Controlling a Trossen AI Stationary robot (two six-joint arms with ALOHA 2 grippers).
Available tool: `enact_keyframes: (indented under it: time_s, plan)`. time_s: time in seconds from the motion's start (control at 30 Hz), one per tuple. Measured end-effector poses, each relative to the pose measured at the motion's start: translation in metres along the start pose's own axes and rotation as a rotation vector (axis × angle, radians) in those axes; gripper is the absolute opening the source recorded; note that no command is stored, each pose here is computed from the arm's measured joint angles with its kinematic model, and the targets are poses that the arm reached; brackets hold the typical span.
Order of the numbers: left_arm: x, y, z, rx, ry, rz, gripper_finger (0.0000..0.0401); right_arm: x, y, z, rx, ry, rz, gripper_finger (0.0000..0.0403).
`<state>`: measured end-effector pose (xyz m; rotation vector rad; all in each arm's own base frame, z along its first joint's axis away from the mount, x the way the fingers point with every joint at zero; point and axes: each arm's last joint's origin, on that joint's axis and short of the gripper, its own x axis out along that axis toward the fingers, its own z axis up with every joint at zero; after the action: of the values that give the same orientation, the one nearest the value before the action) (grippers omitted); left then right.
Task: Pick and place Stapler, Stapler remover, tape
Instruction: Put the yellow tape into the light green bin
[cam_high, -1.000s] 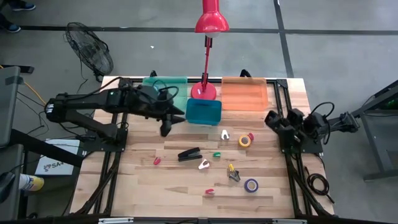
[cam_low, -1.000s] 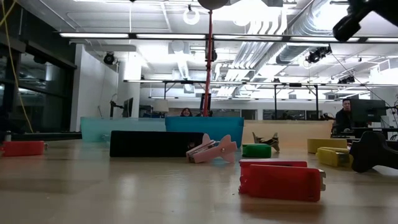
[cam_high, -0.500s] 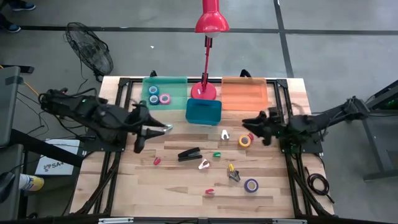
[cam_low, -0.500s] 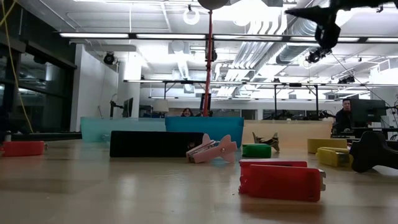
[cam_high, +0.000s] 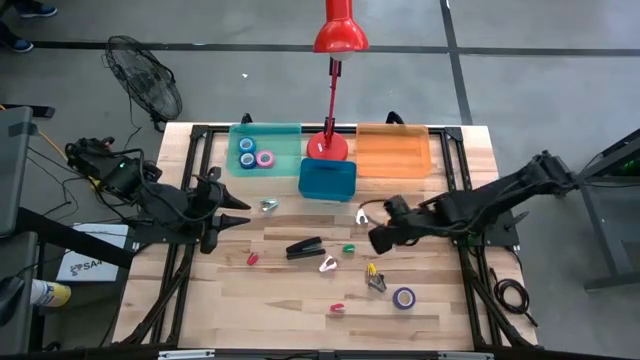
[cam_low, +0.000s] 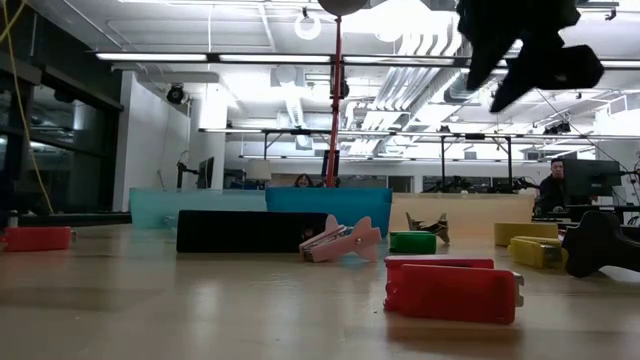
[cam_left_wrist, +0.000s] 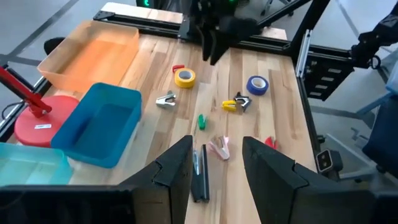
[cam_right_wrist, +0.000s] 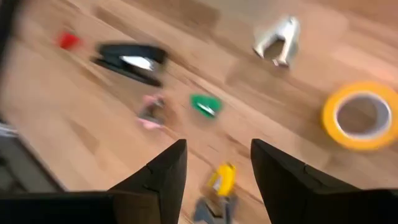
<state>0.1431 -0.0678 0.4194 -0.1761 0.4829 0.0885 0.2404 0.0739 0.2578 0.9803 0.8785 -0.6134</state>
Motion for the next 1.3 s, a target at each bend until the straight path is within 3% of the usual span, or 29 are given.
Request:
enact_keyframes:
  time_s: [0.17, 0.3, 0.47, 0.83, 1.3]
  plan:
    - [0.0, 0.0, -0.001, -0.009, 0.006, 0.002, 0.0138, 0.029, 0.002, 0.006, 0.026, 0.074, -0.188, 0.017]
    - [0.0, 0.0, -0.001, -0.005, 0.009, 0.004, 0.0138, 0.055, -0.01, 0.013, 0.086, 0.213, -0.344, 0.0169]
    - [0.0, 0.002, -0.003, 0.01, 0.028, 0.016, 0.0138, 0.076, -0.021, 0.025, 0.131, 0.277, -0.456, 0.0169]
    - [0.0, 0.003, -0.005, 0.018, 0.05, 0.027, 0.0138, 0.093, -0.037, 0.048, 0.109, 0.275, -0.499, 0.0169]
    - [0.0, 0.004, -0.007, 0.028, 0.066, 0.035, 0.0138, 0.11, -0.055, 0.038, 0.132, 0.313, -0.453, 0.0168]
